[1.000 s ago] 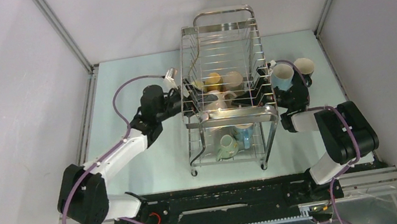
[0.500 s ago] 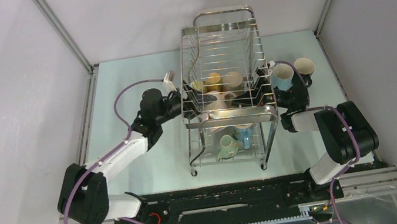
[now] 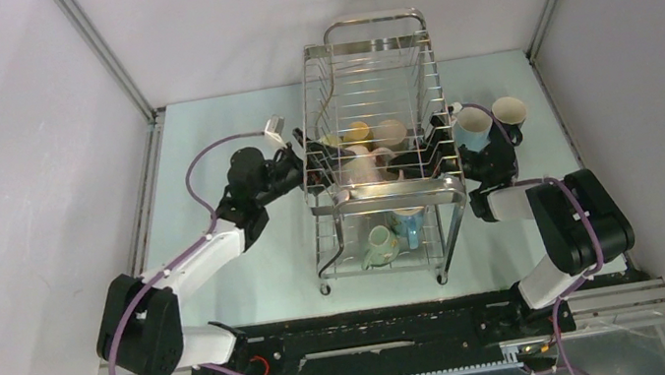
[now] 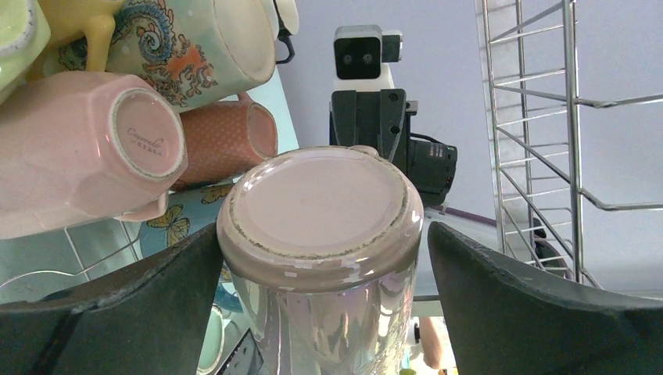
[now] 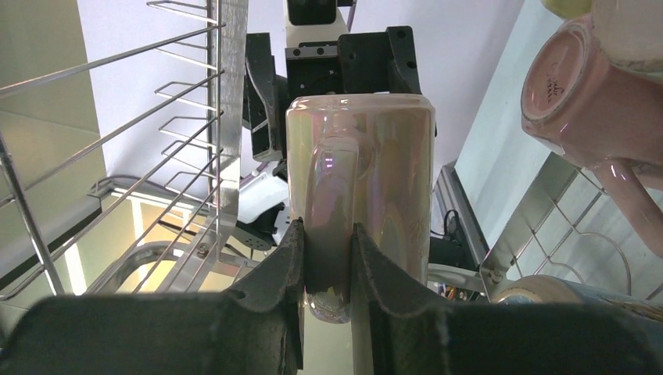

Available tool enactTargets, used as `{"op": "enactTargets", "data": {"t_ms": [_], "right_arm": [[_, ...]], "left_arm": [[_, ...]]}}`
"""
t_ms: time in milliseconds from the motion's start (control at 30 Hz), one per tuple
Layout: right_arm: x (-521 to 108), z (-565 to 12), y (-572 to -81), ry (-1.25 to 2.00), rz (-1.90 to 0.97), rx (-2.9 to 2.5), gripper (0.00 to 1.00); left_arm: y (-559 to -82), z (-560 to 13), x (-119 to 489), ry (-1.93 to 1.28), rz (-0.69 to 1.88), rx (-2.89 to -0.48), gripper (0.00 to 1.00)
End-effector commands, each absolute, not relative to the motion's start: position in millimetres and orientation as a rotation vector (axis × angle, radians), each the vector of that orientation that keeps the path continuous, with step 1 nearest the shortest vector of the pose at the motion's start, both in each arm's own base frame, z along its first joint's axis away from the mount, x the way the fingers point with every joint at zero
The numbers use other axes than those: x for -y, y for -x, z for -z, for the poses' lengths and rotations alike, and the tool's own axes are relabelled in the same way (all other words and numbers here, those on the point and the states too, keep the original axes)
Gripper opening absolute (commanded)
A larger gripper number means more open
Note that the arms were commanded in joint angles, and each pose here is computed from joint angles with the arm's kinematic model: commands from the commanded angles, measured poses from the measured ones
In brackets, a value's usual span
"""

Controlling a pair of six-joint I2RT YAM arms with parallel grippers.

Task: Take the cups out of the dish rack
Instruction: Adjust the cup.

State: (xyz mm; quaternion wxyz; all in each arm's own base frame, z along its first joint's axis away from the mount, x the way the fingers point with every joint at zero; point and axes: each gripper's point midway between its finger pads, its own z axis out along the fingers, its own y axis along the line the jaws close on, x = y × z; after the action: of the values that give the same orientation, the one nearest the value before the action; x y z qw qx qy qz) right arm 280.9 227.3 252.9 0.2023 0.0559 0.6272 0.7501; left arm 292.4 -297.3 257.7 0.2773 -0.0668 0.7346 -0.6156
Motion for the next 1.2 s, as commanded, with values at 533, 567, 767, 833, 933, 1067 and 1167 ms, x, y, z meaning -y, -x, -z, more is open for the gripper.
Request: {"op": "enactTargets", "data": {"t_ms": [533,567,767,833,933,1067,1167], "right_arm": [[-212,-289,-282,-0.190,-2.115,-1.617,0.00],[-211,-289,-283,-0.199,-2.112,-1.614,0.00],[-207,-292,-283,-0.225,-2.119,-1.605,0.00],[-206,-293,-284,-0.235,-2.124,-1.599,0.00],[-206,-296,-285,-0.254,-2.136,-1.590,0.00],[-205,-299,-285,-0.268,-2.147,-1.579,0.00],[-206,-301,-285,-0.277,-2.157,-1.572,0.00]], "left_arm": [[-296,-266,277,0.169,1.578,-1.889,1.00],[-296,-265,276,0.170,1.574,-1.892,1.00],[-296,-262,277,0.162,1.579,-1.900,1.00],[-295,-263,277,0.159,1.579,-1.896,1.00],[-295,-262,278,0.154,1.581,-1.902,1.00],[-295,-257,278,0.155,1.580,-1.912,1.00],[-294,-256,278,0.153,1.577,-1.915,1.00]]}}
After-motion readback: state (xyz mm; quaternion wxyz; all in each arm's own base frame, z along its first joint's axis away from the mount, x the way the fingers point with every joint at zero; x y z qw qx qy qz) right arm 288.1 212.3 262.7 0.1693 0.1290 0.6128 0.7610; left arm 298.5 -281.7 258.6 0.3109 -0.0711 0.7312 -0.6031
